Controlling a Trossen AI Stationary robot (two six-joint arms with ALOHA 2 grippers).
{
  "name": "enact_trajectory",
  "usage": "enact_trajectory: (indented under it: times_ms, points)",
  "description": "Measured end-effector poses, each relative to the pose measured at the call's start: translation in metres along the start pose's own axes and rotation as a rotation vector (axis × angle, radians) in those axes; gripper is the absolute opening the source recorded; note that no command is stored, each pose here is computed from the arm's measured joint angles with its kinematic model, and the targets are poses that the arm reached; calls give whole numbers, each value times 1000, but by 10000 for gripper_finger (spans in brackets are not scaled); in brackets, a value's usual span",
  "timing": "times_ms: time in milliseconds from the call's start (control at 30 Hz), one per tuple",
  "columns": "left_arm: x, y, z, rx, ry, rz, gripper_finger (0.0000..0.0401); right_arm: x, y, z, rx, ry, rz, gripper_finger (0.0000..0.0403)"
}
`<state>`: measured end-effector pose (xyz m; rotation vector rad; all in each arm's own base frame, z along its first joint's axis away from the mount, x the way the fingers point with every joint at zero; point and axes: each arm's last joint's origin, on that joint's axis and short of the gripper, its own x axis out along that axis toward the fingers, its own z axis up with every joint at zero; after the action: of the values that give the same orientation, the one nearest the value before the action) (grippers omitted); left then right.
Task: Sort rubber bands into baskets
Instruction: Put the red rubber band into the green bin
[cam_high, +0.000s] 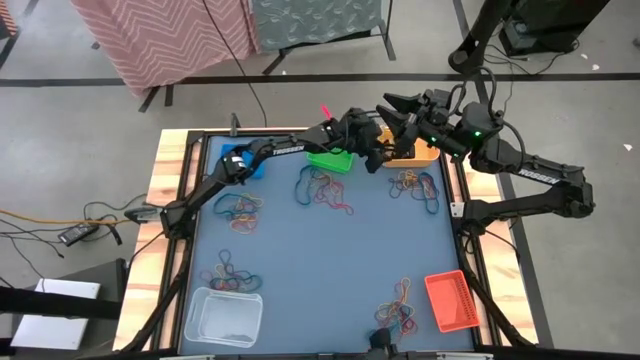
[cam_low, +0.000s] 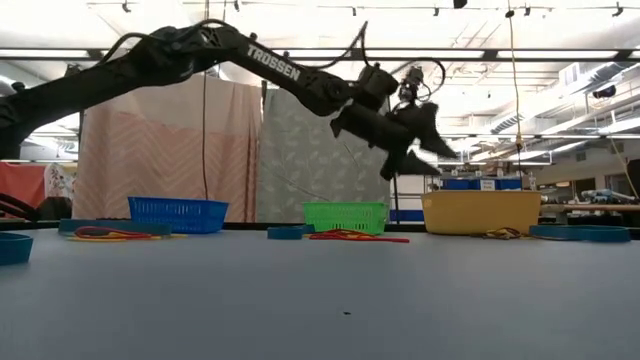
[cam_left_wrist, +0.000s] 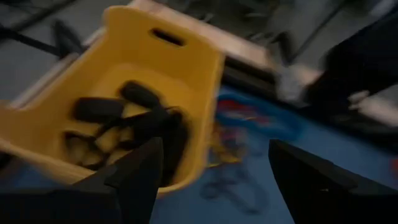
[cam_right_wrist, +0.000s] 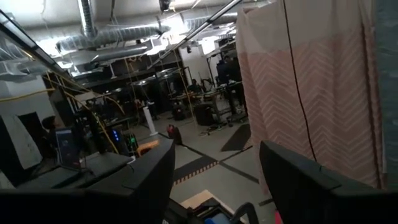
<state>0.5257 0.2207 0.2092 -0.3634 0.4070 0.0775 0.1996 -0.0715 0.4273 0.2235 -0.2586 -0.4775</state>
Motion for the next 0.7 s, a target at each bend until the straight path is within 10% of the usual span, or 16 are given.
enact_trajectory:
  times_ms: [400, 700]
  points:
    - [-149, -9, 93, 27, 16, -35, 293, -61, -10, 19, 42, 79, -108, 247]
    - [-178, -72, 51, -36, -13, -38, 293, -53, -18, -33, 8, 561, -164, 247]
